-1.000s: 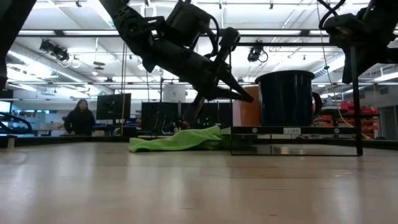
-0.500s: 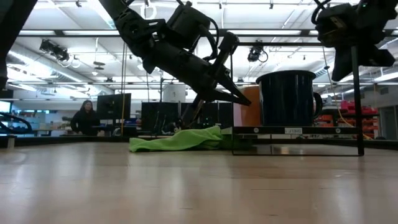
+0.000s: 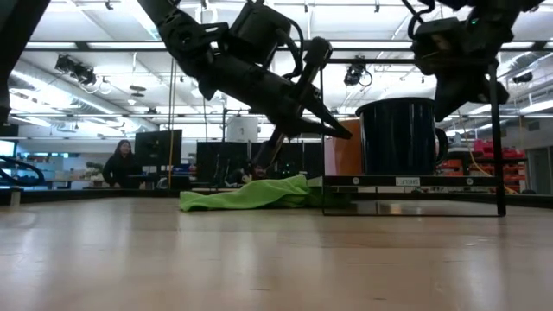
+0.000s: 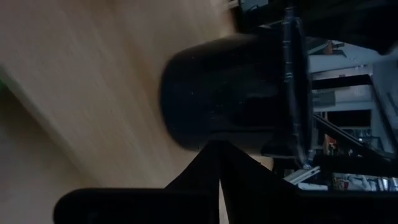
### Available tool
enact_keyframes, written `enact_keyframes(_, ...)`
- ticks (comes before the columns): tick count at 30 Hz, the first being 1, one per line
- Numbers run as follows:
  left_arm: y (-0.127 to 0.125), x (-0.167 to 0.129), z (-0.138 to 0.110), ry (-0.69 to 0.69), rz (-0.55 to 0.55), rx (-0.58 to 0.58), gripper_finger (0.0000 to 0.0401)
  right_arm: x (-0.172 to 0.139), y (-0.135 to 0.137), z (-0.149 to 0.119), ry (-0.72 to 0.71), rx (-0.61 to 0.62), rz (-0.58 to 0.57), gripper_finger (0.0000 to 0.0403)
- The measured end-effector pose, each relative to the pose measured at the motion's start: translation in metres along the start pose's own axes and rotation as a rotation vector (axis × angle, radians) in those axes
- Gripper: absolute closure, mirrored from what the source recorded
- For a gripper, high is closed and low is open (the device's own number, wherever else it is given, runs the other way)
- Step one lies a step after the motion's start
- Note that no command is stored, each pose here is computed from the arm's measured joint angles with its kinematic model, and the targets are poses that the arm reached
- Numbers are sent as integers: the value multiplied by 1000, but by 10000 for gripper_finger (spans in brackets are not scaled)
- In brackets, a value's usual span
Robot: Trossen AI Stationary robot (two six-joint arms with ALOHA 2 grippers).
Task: Stack small to large cups/mugs on shelf
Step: Put the blue mug on the shelf
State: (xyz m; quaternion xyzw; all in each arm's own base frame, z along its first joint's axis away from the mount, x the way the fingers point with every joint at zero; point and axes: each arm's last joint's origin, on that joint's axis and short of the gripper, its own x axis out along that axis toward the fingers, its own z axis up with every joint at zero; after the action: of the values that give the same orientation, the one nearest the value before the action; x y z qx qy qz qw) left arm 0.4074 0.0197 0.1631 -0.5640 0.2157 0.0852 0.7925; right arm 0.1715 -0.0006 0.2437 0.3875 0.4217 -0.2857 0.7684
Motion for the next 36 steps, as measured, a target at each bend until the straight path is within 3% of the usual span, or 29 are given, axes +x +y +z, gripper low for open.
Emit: enact_keyframes(36, -4, -2, 9, -38, -62, -30, 391, 15, 13, 5, 40, -32, 73, 403)
